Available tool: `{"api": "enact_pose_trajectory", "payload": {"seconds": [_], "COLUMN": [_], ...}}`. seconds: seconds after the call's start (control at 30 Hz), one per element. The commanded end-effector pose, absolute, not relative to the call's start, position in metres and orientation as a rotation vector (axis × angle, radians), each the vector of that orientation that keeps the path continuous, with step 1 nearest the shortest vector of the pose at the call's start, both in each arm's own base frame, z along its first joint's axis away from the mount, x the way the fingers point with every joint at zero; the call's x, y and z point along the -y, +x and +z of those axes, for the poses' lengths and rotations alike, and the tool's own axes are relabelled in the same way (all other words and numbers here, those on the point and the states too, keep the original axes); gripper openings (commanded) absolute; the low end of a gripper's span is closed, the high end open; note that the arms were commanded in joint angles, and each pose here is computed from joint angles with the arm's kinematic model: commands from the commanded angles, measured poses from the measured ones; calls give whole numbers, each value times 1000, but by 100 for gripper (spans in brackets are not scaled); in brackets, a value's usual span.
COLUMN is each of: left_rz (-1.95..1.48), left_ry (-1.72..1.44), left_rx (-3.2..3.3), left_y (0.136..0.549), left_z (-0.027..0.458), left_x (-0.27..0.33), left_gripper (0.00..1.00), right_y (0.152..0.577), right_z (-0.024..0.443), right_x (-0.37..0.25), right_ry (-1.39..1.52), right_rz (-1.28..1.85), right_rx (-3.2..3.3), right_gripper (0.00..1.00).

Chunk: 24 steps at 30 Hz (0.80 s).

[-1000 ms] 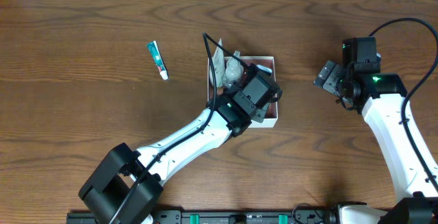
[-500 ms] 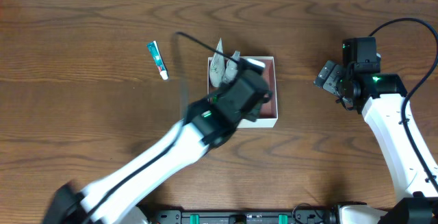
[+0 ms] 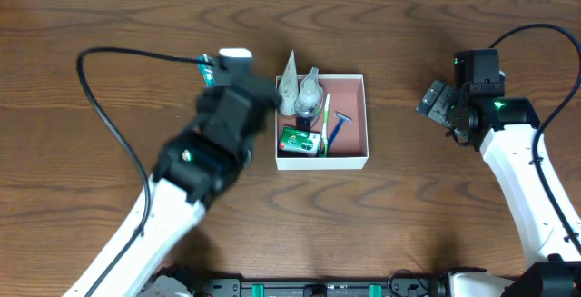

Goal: Pack container
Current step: 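Release the toothbrush and grasp the Colgate toothpaste tube with left gripper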

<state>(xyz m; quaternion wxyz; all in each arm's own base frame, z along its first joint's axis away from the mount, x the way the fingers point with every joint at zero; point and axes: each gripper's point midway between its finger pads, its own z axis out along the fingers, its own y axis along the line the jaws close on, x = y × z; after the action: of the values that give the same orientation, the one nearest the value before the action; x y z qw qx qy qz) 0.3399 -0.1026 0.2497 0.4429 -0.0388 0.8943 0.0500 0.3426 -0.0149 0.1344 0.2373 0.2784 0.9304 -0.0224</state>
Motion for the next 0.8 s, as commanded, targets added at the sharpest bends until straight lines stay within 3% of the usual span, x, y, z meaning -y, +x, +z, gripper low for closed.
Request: {"api": "enact_pose_trajectory", "payload": {"seconds": [0.0, 0.4, 0.77], "left_rz": [165, 16, 64], "left_ry": [-244, -337, -347], "left_rx": [-2259, -2578, -2666], "left_y": [362, 410, 415], "left_z": [230, 96, 43], "left_x": [73, 64, 63], "left_gripper": [43, 43, 42], "right_y": [342, 342, 342], "right_z": [133, 133, 133], "right_x": [20, 20, 20], "right_ry": [794, 794, 794], "right_rz": [-76, -76, -76], "right_rx": [-2542, -2542, -2542], "right_gripper": [99, 99, 99]}}
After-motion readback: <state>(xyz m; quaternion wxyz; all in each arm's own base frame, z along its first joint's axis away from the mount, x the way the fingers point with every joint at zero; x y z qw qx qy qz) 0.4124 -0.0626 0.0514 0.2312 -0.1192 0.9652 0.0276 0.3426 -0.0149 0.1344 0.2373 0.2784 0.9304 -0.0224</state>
